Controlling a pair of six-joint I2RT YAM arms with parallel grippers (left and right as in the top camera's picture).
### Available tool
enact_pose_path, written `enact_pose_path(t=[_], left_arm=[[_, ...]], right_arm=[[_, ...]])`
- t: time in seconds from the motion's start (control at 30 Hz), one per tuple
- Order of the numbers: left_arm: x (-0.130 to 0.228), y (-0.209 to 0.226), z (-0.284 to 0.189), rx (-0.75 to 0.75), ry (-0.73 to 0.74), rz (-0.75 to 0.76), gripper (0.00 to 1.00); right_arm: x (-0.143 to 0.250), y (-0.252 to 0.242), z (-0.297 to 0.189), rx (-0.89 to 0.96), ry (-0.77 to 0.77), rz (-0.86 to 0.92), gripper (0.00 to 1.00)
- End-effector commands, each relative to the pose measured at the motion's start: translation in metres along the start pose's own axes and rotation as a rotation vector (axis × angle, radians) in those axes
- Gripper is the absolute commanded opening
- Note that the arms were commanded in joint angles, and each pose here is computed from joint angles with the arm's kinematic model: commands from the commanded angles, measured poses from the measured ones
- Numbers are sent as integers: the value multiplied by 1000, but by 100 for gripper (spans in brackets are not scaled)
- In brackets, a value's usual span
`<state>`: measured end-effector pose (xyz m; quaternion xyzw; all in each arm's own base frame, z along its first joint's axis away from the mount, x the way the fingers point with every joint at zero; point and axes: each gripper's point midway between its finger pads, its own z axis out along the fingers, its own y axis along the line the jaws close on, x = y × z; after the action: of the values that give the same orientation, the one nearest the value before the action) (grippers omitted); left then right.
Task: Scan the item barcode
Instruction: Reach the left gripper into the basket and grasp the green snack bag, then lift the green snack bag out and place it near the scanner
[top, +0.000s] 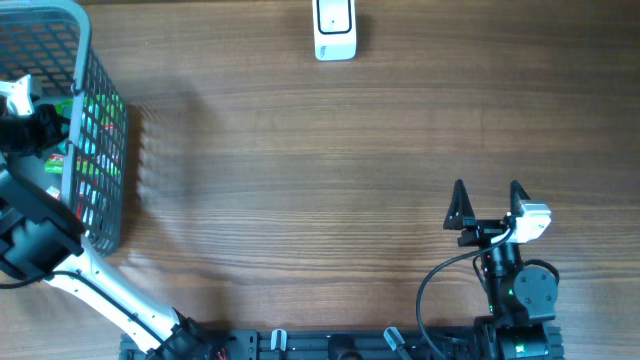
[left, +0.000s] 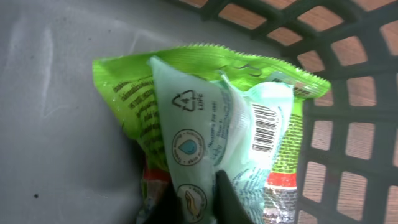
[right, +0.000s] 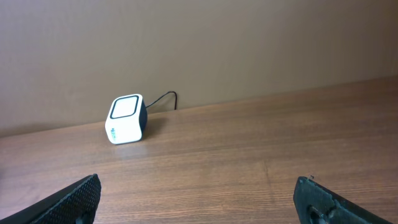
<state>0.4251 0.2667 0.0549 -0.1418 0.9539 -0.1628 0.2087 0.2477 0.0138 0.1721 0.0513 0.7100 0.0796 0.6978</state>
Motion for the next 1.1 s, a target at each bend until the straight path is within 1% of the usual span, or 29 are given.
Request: enact_pose_path(t=[0.0, 0.07, 0.17, 0.27, 0.4, 0.47, 0.57, 0.63, 0.7, 0.73, 0.8, 0.87, 0.97, 1.03, 1.07], left_arm=[[11, 16, 21, -37, 48, -101, 4], [-7, 12, 1, -56, -7, -127, 4], [-39, -1, -42, -87, -115, -128, 4], [-69, -22, -99, -120, -247, -90, 4], [-101, -56, -203, -238, -487, -68, 4], [-105, -71, -245, -290, -582, -71, 4], [-100, -100, -316, -349, -745, -109, 4], [-92, -127, -357, -336, -845, -117, 4], [-80, -154, -388, -296, -923, -160, 4], [-73, -170, -399, -252, -949, -173, 4], [-61, -209, -412, -140, -974, -150, 4], [-47, -250, -416, -13, -958, -110, 4], [-28, -298, -403, 123, -878, -54, 4], [-10, -334, -375, 200, -750, -18, 4], [-4, -344, -364, 223, -702, -7, 4]], right_arm=[[-2, -3, 0, 16, -11, 4, 100], [-2, -3, 0, 16, -11, 4, 100], [-2, -3, 0, 16, -11, 4, 100], [-2, -3, 0, 16, -11, 4, 100], [-2, -3, 0, 16, -11, 4, 100], [-2, -3, 0, 16, -11, 4, 100], [-2, -3, 0, 16, -11, 4, 100], [-2, -3, 0, 16, -11, 4, 99], [-2, -3, 0, 16, -11, 4, 100], [-2, -3, 0, 16, -11, 4, 100], [-2, -3, 0, 16, -11, 4, 100], [-2, -3, 0, 16, -11, 4, 100], [-2, -3, 0, 16, -11, 4, 100], [-2, -3, 0, 16, -11, 4, 100], [-2, -3, 0, 16, -11, 4, 100]])
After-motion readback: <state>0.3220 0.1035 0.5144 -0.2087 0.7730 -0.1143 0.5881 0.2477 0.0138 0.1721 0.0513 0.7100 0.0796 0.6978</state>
